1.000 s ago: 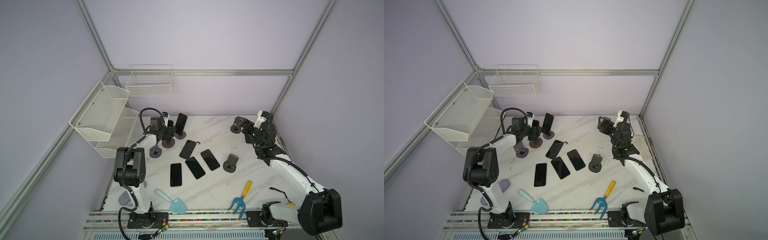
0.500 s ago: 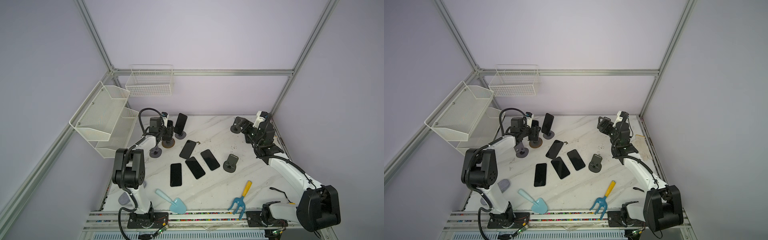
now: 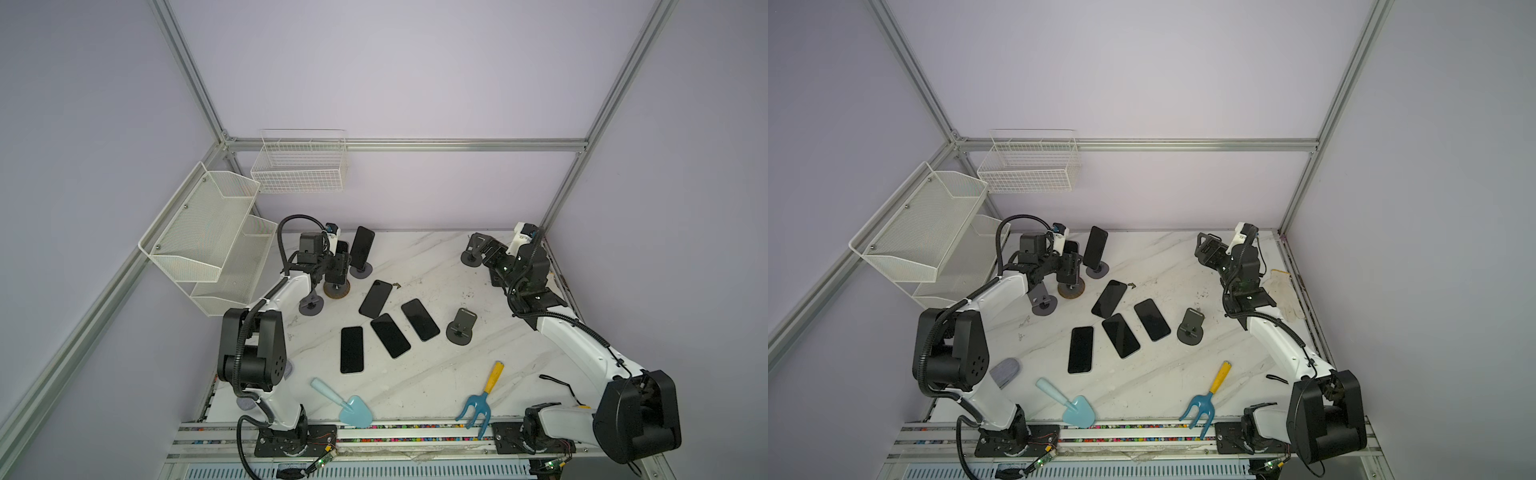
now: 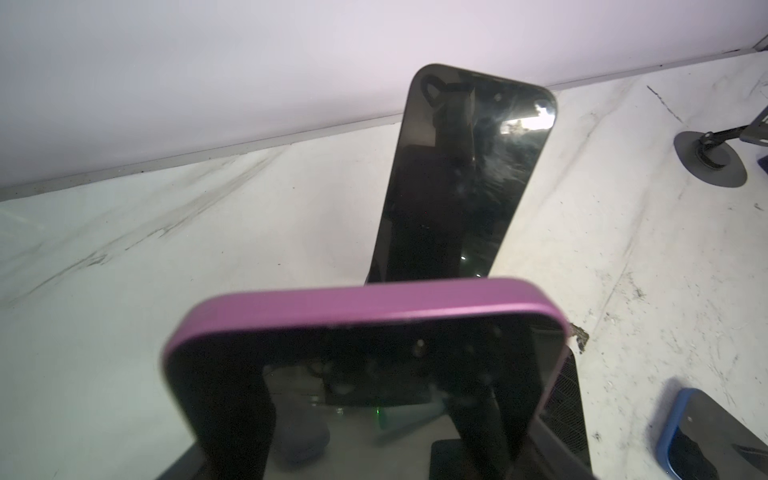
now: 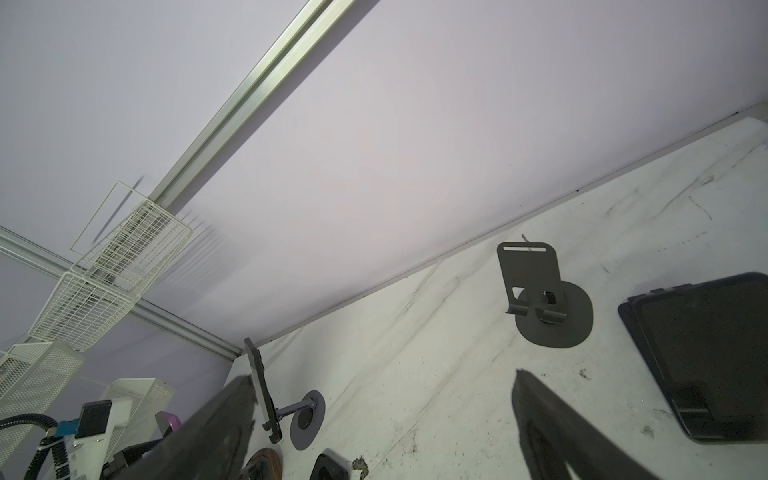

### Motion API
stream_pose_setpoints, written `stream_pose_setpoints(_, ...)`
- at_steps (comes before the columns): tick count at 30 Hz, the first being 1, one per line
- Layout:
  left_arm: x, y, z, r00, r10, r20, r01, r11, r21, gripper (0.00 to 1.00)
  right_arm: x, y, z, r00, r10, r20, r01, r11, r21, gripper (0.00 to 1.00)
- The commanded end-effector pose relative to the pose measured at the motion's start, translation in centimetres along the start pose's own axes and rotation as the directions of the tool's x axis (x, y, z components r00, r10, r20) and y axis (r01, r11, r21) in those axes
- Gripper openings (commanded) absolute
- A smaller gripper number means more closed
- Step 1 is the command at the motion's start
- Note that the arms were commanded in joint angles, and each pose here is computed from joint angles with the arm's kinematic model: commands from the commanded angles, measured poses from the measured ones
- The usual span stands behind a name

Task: Remove the phone from the phone stand
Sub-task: 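Close the left gripper on the purple-edged phone and lift it off the stand, then carry the purple-edged phone with the left gripper toward the flat phones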

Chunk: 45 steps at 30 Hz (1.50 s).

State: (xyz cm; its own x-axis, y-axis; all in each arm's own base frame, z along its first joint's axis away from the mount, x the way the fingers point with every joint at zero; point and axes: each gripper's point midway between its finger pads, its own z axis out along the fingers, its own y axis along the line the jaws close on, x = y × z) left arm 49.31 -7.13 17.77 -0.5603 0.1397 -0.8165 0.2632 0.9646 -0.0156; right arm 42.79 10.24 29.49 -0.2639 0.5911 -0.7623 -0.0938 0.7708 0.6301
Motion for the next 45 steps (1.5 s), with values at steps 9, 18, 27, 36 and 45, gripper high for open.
stream_pose_setpoints(9, -9.1, -3.2, -7.7, 0.969, 0.138, 0.203, -0.135, 0.990, -0.030, 0.71, -0.4, 0.2, 0.5, 1.000, 0.022, 0.017, -0.022, 1.000, -0.007, 0.97)
stream_pose_setpoints(18, -10.9, -7.9, -9.1, 0.966, 0.026, 0.259, -0.044, 0.997, 0.064, 0.70, -0.9, -0.4, -0.2, 0.998, 0.024, 0.051, -0.025, 0.999, 0.025, 0.97)
stream_pose_setpoints(27, -10.7, -13.9, -7.1, 0.964, 0.056, 0.259, -0.100, 0.982, 0.161, 0.70, -0.8, -1.3, -0.9, 0.998, 0.018, 0.062, -0.022, 0.998, 0.065, 0.97)
stream_pose_setpoints(36, -10.0, -17.0, -3.7, 0.975, 0.057, 0.216, -0.104, 0.971, 0.214, 0.70, -0.1, -2.1, -0.9, 0.999, -0.003, 0.036, -0.001, 0.995, 0.096, 0.97)
stream_pose_setpoints(45, -8.5, -21.4, 0.9, 0.985, 0.066, 0.160, -0.108, 0.955, 0.275, 0.70, 0.5, -2.2, -0.4, 1.000, 0.008, 0.007, -0.008, 0.995, 0.098, 0.97)
